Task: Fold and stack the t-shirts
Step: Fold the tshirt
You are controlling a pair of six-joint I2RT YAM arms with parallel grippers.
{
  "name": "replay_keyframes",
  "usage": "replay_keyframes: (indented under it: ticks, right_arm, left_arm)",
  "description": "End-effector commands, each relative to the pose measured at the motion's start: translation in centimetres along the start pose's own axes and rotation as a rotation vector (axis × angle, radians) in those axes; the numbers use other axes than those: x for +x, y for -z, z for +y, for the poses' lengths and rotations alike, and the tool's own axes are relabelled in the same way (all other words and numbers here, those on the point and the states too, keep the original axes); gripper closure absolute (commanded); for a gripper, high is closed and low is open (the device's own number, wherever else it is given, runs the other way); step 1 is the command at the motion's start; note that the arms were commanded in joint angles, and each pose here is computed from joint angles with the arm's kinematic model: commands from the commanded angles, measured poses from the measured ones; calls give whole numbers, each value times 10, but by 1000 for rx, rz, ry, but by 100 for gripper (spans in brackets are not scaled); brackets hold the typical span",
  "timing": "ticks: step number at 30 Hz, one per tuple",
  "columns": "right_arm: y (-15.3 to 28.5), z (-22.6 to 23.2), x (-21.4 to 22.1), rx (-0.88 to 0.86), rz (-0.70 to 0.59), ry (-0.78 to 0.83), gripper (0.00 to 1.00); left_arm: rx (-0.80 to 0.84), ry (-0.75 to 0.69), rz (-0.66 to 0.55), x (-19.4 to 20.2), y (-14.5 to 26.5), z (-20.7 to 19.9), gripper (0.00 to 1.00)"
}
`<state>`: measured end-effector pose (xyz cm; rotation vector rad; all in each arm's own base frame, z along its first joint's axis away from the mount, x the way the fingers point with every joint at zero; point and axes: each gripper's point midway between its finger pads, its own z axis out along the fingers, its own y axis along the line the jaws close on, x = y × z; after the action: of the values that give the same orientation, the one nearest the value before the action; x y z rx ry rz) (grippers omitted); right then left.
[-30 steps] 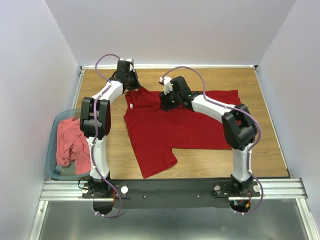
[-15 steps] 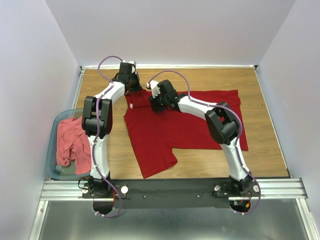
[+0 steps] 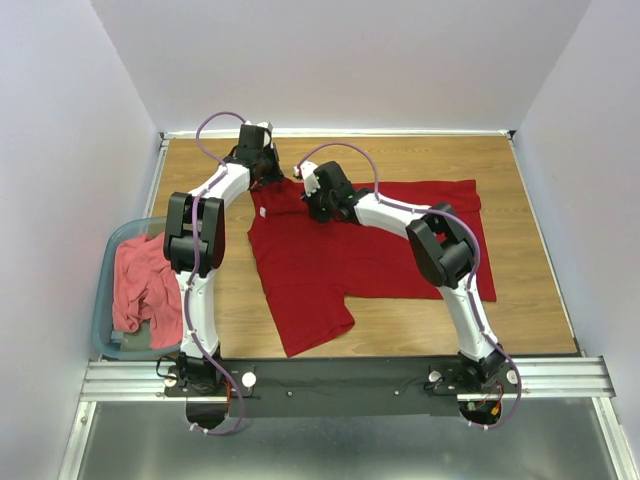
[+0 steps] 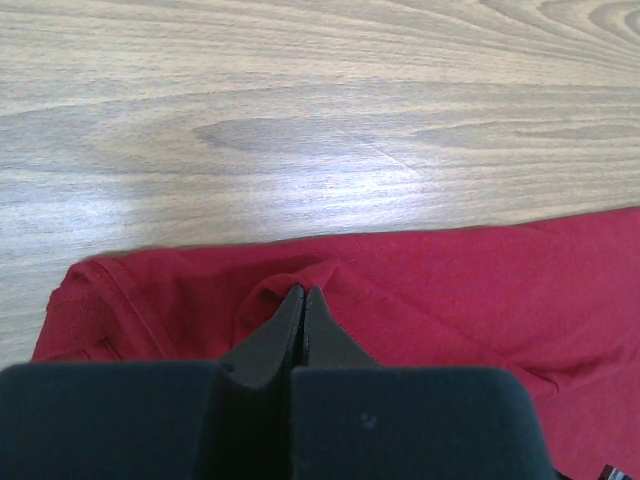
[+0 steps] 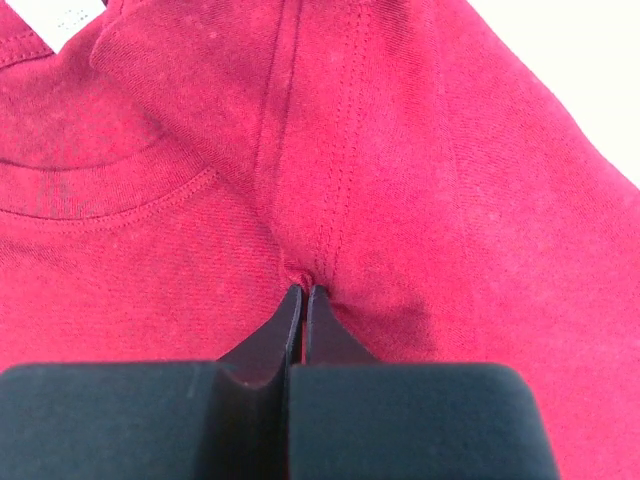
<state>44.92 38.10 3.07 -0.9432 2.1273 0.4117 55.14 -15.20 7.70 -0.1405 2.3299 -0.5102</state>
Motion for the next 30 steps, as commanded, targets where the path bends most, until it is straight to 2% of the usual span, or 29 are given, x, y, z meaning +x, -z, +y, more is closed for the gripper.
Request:
replay_keyframes:
  ticks: [1, 7, 10, 11, 13, 14, 21, 30]
  right_arm:
    - [12, -1, -11, 26, -23, 1, 99]
    - [40, 8, -26, -6, -61, -31, 100]
    - [55, 12, -25, -13, -63, -39, 99]
    - [58, 13, -21, -15, -56, -42, 100]
    - [64, 16, -6, -25, -29, -45, 100]
    - [70, 17, -7, -27, -34, -43, 99]
    - [78, 30, 26, -93, 24, -41, 99]
    - [93, 36, 46, -115, 52, -7, 99]
  left_arm:
    - [-3, -28, -15, -9, 6, -5, 100]
    - [-7, -29, -37, -18, 32, -12, 100]
    - [17, -8, -23, -10, 49, -17, 100]
    - [26, 10, 7, 5, 50, -16, 100]
    - [45, 21, -1, 7, 66, -21, 100]
    - [48, 37, 29, 24, 68, -18, 100]
    - [64, 62, 15, 62, 121, -22, 100]
    - [56, 108, 99, 126, 137, -13, 100]
